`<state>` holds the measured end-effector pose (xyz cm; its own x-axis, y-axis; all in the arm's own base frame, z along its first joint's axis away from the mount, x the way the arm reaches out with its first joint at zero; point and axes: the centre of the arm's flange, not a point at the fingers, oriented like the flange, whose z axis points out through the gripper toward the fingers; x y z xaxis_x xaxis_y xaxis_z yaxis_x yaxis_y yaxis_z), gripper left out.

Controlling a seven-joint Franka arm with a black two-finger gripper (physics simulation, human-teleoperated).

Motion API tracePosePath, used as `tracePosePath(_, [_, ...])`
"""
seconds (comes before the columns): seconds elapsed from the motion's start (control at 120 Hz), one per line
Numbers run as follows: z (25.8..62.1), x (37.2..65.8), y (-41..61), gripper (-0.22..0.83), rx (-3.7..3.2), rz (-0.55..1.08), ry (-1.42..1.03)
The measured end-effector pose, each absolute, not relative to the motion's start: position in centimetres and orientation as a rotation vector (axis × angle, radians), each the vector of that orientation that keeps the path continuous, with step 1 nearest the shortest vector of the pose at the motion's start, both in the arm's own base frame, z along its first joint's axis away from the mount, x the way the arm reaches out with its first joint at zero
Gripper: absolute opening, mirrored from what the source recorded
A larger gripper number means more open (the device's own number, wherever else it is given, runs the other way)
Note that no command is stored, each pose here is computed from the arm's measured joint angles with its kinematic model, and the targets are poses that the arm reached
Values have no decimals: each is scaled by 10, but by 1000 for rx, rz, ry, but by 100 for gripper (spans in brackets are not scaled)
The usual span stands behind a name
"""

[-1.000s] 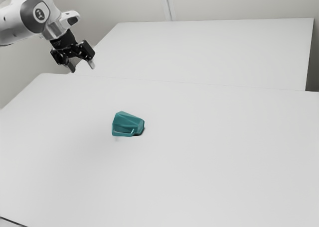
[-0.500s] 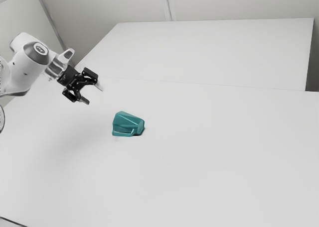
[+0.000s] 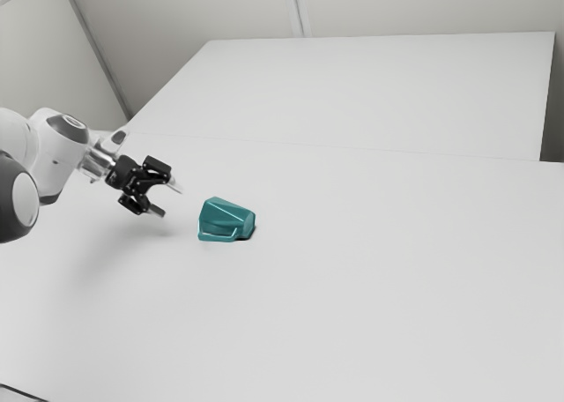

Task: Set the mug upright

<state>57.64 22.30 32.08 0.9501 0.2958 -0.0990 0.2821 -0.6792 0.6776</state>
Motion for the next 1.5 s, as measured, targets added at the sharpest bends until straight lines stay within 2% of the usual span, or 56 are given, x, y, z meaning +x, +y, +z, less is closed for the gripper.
tracePosePath(0.2, [314,580,209,60,2291,49,307])
tracePosePath(0.417, [303,608,188,60,2266,105,237])
tracePosePath(0.567, [305,616,173,60,2253,127,194])
tracePosePath(0.9, [306,598,161,60,2234,143,179])
tracePosePath(1.333, [289,598,145,55,2242,132,154])
tracePosePath(1.4, [288,599,143,53,2241,136,151])
tracePosePath(1.5, [288,600,141,43,2240,142,148])
